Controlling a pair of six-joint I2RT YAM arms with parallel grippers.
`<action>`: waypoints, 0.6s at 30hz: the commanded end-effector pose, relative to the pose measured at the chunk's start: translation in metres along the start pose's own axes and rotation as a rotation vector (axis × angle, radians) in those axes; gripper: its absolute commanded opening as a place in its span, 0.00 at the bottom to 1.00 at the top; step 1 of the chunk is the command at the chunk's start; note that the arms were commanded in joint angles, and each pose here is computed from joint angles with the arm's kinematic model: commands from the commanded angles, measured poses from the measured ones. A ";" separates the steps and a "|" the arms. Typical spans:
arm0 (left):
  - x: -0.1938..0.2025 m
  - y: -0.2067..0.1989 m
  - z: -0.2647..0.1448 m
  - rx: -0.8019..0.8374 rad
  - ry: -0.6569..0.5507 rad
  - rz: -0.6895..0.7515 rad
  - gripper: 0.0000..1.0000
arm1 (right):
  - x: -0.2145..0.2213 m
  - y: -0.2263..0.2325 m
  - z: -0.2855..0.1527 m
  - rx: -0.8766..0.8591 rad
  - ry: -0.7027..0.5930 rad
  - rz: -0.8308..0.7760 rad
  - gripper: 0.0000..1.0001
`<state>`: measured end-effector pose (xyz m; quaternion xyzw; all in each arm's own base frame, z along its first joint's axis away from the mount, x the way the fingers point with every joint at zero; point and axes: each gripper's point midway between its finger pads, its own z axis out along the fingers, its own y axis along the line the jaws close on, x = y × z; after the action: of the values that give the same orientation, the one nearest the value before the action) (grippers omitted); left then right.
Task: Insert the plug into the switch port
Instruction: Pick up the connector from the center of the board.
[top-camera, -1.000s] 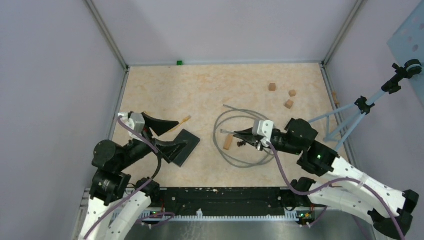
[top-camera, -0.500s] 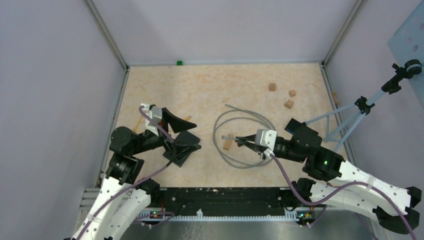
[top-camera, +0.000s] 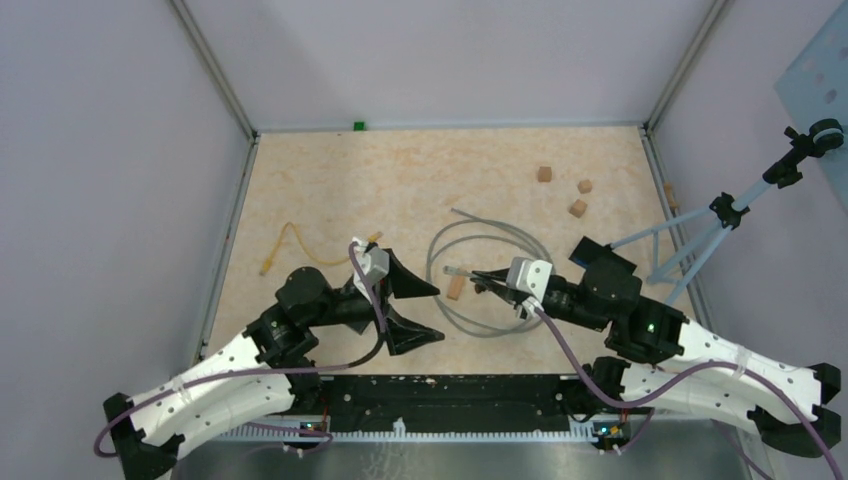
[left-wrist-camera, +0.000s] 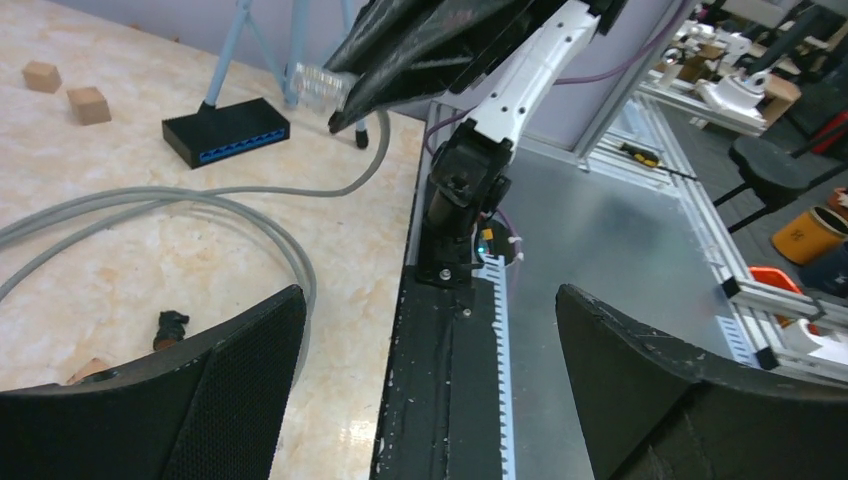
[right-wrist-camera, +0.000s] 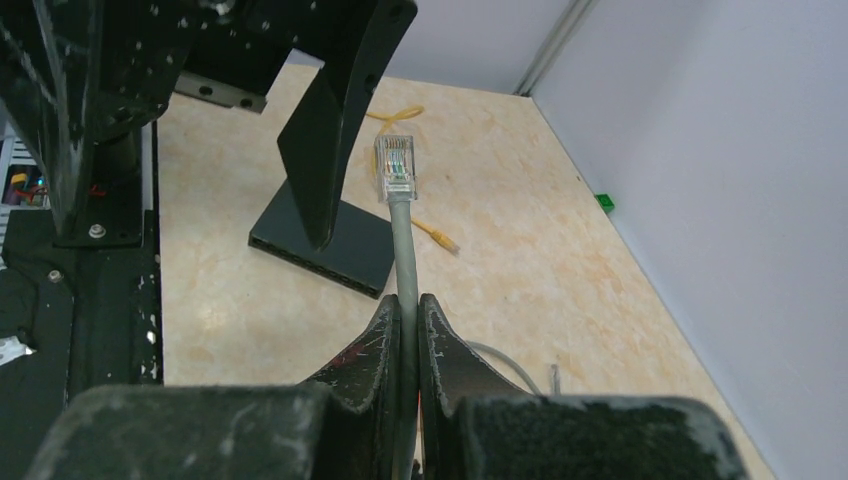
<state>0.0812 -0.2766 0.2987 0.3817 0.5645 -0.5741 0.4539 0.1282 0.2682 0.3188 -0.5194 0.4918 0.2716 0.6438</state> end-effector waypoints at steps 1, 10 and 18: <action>-0.005 0.018 0.009 -0.128 -0.083 0.083 0.99 | -0.026 -0.009 -0.006 0.045 -0.087 0.017 0.00; -0.022 0.032 0.000 -0.207 -0.258 0.329 0.99 | -0.022 0.000 0.001 0.030 -0.092 0.023 0.00; -0.015 0.015 0.007 -0.080 -0.212 0.472 0.99 | -0.026 0.015 0.012 -0.011 -0.090 -0.015 0.00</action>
<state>0.1105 -0.2799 0.2859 0.3939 0.4969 -0.4664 0.6168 0.1146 0.2808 0.3156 -0.5219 0.4835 0.2880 0.6410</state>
